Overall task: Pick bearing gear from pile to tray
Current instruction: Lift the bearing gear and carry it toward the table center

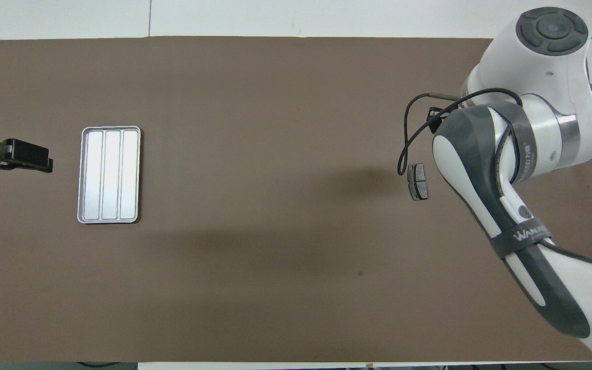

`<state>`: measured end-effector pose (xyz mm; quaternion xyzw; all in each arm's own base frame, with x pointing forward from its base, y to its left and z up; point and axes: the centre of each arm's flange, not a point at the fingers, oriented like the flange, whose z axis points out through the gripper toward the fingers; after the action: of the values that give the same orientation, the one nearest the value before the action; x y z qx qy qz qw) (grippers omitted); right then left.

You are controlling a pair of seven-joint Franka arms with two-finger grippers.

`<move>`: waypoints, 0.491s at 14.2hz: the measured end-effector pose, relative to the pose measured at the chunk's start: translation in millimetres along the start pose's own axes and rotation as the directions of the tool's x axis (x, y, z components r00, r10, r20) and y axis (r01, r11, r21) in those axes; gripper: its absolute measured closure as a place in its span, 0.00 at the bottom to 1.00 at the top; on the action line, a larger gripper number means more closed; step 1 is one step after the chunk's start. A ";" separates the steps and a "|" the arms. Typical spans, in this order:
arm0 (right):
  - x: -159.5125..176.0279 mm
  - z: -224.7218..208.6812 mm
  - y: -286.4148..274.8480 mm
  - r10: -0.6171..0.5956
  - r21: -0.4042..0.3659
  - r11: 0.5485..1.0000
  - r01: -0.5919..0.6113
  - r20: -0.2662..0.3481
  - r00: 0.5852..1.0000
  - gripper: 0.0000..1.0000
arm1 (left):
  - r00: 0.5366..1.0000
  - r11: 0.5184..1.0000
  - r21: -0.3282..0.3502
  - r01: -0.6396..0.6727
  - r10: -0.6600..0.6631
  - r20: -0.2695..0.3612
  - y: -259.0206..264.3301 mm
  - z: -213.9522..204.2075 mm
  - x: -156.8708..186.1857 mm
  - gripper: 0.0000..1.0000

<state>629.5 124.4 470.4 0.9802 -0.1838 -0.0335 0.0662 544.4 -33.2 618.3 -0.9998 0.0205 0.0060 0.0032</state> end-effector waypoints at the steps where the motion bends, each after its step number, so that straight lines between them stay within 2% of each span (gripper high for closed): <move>1: -14.3 -10.4 -15.0 0.027 0.003 1.000 -0.027 0.000 1.000 0.65 | 1.000 1.000 0.000 0.000 0.000 0.000 0.0 0.0 0.0 0.00; 4: -60.7 -24.5 -71.1 0.146 0.032 0.989 -0.147 0.018 0.989 0.65 | 1.000 1.000 0.000 0.000 0.000 0.000 0.0 0.0 0.0 0.00; 7: -109.2 -31.5 -121.0 0.269 0.052 0.961 -0.272 0.047 0.962 0.65 | 1.000 1.000 0.000 0.000 0.000 0.000 0.0 0.0 0.0 0.00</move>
<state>573.8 279.7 488.9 0.9465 -0.3182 -0.0384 0.0379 544.4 -33.2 618.3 -0.9998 0.0205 0.0060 0.0032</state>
